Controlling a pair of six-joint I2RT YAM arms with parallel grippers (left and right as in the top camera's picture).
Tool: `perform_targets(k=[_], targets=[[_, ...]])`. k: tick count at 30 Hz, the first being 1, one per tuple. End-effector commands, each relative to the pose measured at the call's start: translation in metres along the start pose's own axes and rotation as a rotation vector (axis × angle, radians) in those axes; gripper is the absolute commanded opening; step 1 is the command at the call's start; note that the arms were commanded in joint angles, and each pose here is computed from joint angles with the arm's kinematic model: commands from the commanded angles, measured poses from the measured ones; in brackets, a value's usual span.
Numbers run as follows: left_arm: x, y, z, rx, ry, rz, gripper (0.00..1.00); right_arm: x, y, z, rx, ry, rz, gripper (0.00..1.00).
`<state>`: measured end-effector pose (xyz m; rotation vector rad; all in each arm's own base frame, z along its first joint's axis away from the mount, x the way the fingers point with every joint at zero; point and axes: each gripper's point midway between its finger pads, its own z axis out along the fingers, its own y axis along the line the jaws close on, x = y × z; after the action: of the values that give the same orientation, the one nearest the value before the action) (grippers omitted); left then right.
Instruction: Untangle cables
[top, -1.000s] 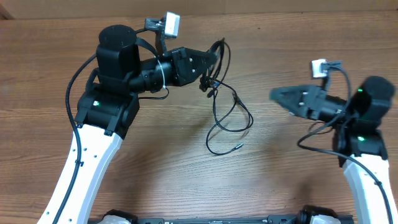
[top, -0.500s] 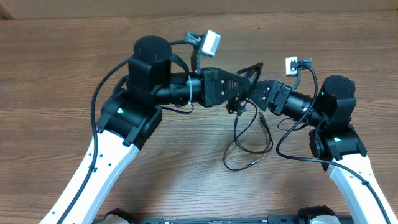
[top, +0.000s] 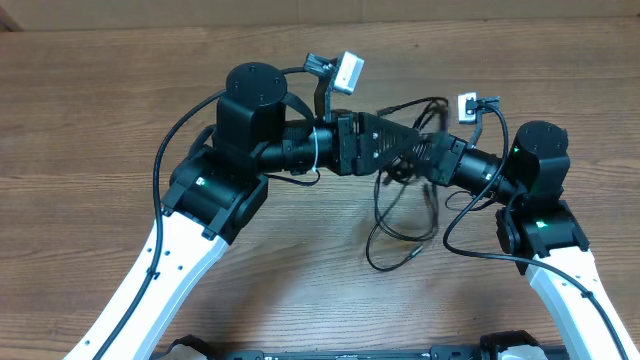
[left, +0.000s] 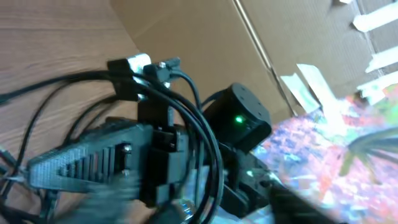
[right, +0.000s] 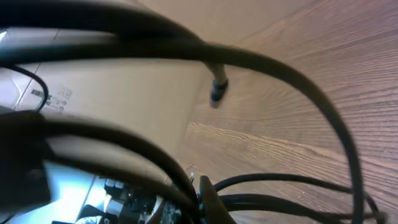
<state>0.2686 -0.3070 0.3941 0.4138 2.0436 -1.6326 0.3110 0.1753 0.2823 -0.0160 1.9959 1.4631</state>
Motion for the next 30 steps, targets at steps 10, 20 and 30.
perform_targets(k=[10, 20, 30], targets=[[0.01, 0.055, -0.029, -0.204, 0.06, 0.212, 0.96, -0.007, 0.001, -0.01, -0.015, -0.012, 0.015, 0.04], [0.06, 0.039, -0.019, -0.017, 0.276, 0.921, 0.91, 0.011, 0.017, -0.018, -0.125, 0.118, 0.113, 0.04], [0.083, 0.03, 0.001, 0.025, 0.345, 1.267, 0.95, 0.012, 0.014, -0.017, -0.106, 0.134, 0.343, 0.04]])
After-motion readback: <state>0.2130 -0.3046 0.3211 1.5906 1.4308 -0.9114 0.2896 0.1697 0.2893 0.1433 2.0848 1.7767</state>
